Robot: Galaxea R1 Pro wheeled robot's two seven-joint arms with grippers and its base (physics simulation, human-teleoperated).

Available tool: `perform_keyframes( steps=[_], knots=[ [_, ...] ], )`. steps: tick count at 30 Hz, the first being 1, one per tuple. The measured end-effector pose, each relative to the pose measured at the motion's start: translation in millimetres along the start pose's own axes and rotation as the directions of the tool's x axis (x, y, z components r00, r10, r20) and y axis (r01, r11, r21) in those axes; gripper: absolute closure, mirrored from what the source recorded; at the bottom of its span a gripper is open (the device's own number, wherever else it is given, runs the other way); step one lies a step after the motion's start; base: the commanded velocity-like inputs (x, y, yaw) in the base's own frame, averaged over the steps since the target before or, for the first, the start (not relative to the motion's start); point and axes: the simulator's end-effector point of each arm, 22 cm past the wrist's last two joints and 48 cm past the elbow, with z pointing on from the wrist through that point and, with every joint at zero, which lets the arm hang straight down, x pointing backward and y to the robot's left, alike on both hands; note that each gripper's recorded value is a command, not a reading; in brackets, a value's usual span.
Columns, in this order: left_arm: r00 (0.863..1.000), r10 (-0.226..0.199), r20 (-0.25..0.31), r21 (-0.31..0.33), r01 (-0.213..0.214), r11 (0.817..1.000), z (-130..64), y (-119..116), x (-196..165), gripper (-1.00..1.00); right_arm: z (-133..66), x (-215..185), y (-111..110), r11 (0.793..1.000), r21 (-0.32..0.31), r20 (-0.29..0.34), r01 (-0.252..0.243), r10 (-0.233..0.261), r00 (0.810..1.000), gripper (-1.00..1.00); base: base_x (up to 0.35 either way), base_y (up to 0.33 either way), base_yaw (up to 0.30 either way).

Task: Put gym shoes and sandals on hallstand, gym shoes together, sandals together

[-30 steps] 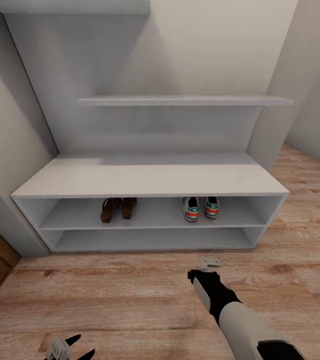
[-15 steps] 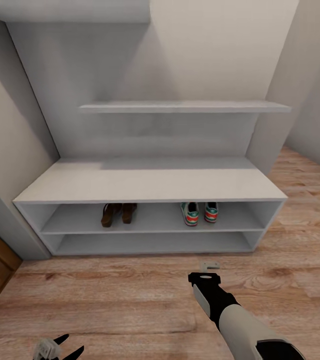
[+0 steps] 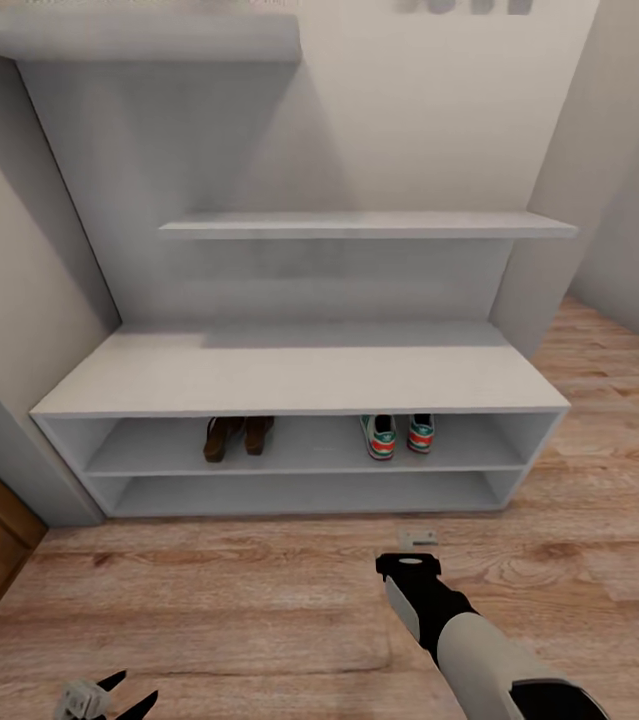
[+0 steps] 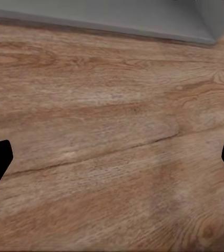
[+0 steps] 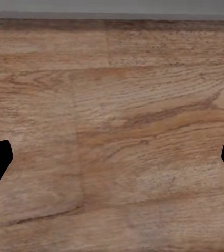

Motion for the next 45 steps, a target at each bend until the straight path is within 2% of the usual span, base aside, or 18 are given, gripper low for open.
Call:
perform_keyframes(
  steps=[3,4,9,14,17,21,24,28,33,36,39,45],
  knots=[
    [1.0,-0.003,-0.004,-0.009,0.003,1.0,-4.2,1,-4,-1.0,-3.5,4,0,1.0,-0.001,-0.004,0.003,-0.003,1.0,-1.0,0.0,0.0,0.0],
    [1.0,-0.003,-0.006,-0.05,0.002,0.999,-7.0,11,-6,-1.0,-3.1,16,2,1.0,-0.005,0.009,0.001,-0.001,1.0,-1.0,0.0,0.0,0.0],
    [1.0,-0.005,-0.01,-0.102,0.004,0.995,-12.9,18,-12,-1.0,-9.7,27,1,1.0,-0.008,0.046,0.023,-0.023,0.999,-1.0,0.0,0.0,0.0],
    [1.0,-0.014,-0.013,-0.131,0.012,0.991,-18.4,20,-16,-1.0,-10.4,37,-32,0.998,0.03,0.08,0.052,-0.055,0.995,-1.0,0.0,0.0,0.0],
    [1.0,-0.016,-0.015,-0.157,0.014,0.988,-21.6,22,-19,-1.0,-13.4,63,-60,0.995,0.057,0.11,0.082,-0.088,0.99,-1.0,0.0,0.0,0.0],
    [1.0,-0.017,-0.013,-0.165,0.014,0.986,-25.1,20,-26,-1.0,-26.3,90,-72,0.993,0.056,0.163,0.106,-0.114,0.98,-1.0,0.0,0.0,0.0],
    [1.0,-0.014,-0.009,-0.167,0.012,0.986,-28.2,18,-32,-1.0,-37.6,101,-69,0.992,0.028,0.204,0.122,-0.125,0.971,-1.0,0.0,0.0,0.0],
    [1.0,-0.007,-0.002,-0.17,0.006,0.985,-32.1,16,-40,-1.0,-54.3,135,-63,0.984,-0.076,0.225,0.163,-0.143,0.964,-1.0,0.0,0.0,0.0],
    [1.0,-0.026,-0.004,-0.177,0.025,0.984,-39.0,13,-42,-1.0,-71.2,163,-62,0.954,-0.211,0.224,0.212,-0.164,0.961,-1.0,0.0,0.0,0.0],
    [0.999,-0.035,-0.001,-0.183,0.034,0.983,-43.3,12,-46,-1.0,-77.5,167,-67,0.942,-0.244,0.222,0.229,-0.176,0.959,-1.0,0.0,0.0,0.0],
    [0.999,-0.043,0.002,-0.191,0.043,0.981,-48.3,12,-49,-1.0,-84.3,177,-82,0.926,-0.281,0.211,0.252,-0.197,0.958,-1.0,0.0,0.0,0.0],
    [0.999,-0.036,0.0,-0.199,0.035,0.979,-59.6,11,-57,-1.0,-94.6,172,-84,0.922,-0.29,0.208,0.256,-0.2,0.957,-1.0,0.0,0.0,0.0]
  ],
)
